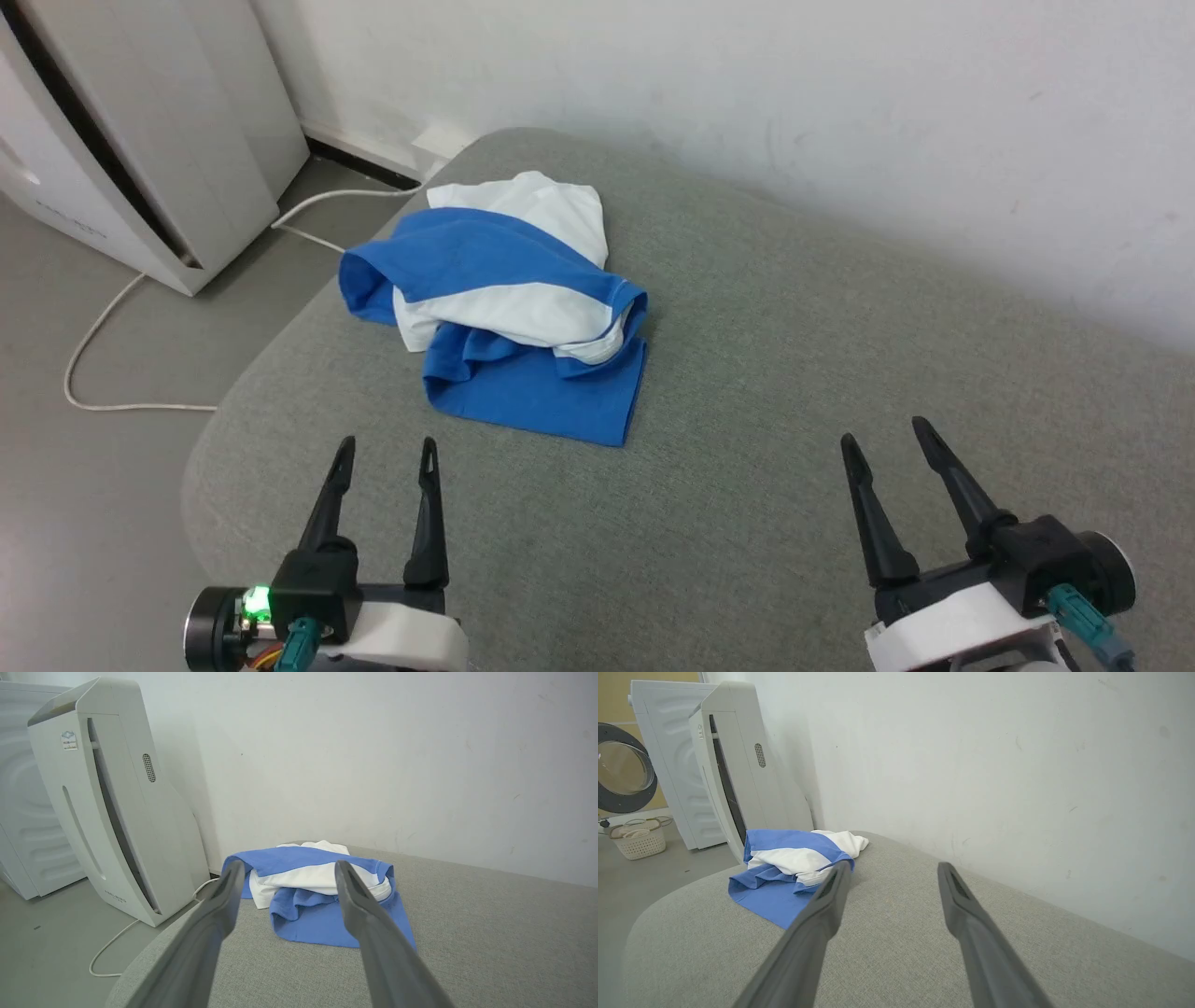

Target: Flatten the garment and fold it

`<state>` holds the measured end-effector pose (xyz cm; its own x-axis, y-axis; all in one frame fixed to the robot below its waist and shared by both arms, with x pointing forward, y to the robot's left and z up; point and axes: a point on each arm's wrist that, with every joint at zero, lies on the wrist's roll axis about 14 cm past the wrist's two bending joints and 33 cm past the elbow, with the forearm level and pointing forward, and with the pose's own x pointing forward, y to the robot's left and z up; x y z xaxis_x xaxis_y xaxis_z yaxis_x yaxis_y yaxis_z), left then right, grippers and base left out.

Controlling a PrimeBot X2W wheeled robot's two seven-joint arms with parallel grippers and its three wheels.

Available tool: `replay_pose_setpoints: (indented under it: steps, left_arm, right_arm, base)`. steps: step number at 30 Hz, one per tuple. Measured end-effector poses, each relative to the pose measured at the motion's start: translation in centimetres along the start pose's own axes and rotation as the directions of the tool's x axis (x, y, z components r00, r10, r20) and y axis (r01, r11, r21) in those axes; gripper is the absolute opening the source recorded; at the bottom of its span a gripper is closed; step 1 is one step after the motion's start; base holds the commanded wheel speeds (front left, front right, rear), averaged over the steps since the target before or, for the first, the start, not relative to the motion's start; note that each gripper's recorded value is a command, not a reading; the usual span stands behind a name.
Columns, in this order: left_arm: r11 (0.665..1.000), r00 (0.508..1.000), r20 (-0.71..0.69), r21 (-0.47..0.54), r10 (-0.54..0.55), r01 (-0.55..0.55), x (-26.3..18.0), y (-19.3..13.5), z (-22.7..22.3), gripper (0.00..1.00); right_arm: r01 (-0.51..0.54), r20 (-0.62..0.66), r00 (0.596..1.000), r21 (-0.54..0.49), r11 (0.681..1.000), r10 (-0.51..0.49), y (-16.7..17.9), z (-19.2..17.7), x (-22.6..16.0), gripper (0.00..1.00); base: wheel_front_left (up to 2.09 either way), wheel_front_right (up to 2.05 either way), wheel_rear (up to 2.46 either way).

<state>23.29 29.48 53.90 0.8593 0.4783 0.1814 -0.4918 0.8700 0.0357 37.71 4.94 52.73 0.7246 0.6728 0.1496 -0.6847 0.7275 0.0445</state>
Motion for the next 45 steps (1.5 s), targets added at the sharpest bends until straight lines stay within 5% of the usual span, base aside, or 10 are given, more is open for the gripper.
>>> replay_pose_setpoints:
  steps: [9,18,25,29,32,35,40,41,42,45]
  left_arm:
    - [0.996,0.995,-0.045,0.022,-0.09,0.091,3.2,-1.6,-1.4,1.0]
    - [0.955,0.964,-0.099,0.146,-0.246,0.258,13.9,-3.5,-1.8,1.0]
    - [0.932,0.882,-0.422,0.19,-0.208,0.31,20.7,-3.0,-6.6,1.0]
    - [0.908,0.751,-0.628,0.164,-0.204,0.385,21.7,-4.3,-10.5,1.0]
    - [0.894,0.57,-0.789,0.059,-0.231,0.444,19.9,-6.0,-14.2,1.0]
    - [0.903,0.427,-0.879,-0.009,-0.212,0.43,19.0,-5.2,-16.4,1.0]
    - [0.919,0.267,-0.947,-0.067,-0.181,0.388,18.1,-4.3,-19.1,1.0]
    - [0.921,0.241,-0.954,-0.077,-0.179,0.382,17.9,-4.2,-19.4,0.89]
    - [0.922,0.219,-0.958,-0.091,-0.184,0.377,17.9,-4.4,-19.6,0.0]
    - [0.925,0.197,-0.96,-0.116,-0.197,0.362,18.1,-4.5,-20.0,0.0]
  right_arm:
    - [0.016,-0.037,0.999,-0.013,1.0,-0.016,-1.2,-1.9,0.2,1.0]
    - [0.012,-0.056,0.998,-0.036,0.999,-0.014,-2.4,-4.1,1.6,1.0]
    - [0.081,-0.069,0.994,-0.033,0.996,-0.083,-5.8,-5.7,1.7,1.0]
    - [0.129,-0.085,0.988,-0.032,0.991,-0.131,-7.6,-6.7,1.1,1.0]
    - [0.163,-0.108,0.98,-0.03,0.986,-0.165,-8.8,-7.6,0.4,1.0]
    - [0.19,-0.134,0.972,-0.025,0.981,-0.192,-9.7,-8.8,-0.1,1.0]
    - [0.234,-0.166,0.958,-0.025,0.972,-0.234,-11.2,-10.1,-1.0,1.0]
    - [0.243,-0.174,0.954,-0.027,0.97,-0.244,-11.5,-10.4,-1.3,1.0]
    - [0.252,-0.181,0.951,-0.029,0.967,-0.253,-11.7,-10.6,-1.6,1.0]
    - [0.275,-0.197,0.94,-0.036,0.961,-0.277,-12.5,-11.0,-2.2,1.0]
  base:
    - [0.0,0.0,0.0]
    - [0.0,0.0,0.0]
    - [0.0,0.0,0.0]
    - [0.0,0.0,0.0]
    - [0.0,0.0,0.0]
    - [0.0,0.0,0.0]
    - [0.0,0.0,0.0]
    - [0.0,0.0,0.0]
    - [0.0,0.0,0.0]
    - [0.0,0.0,0.0]
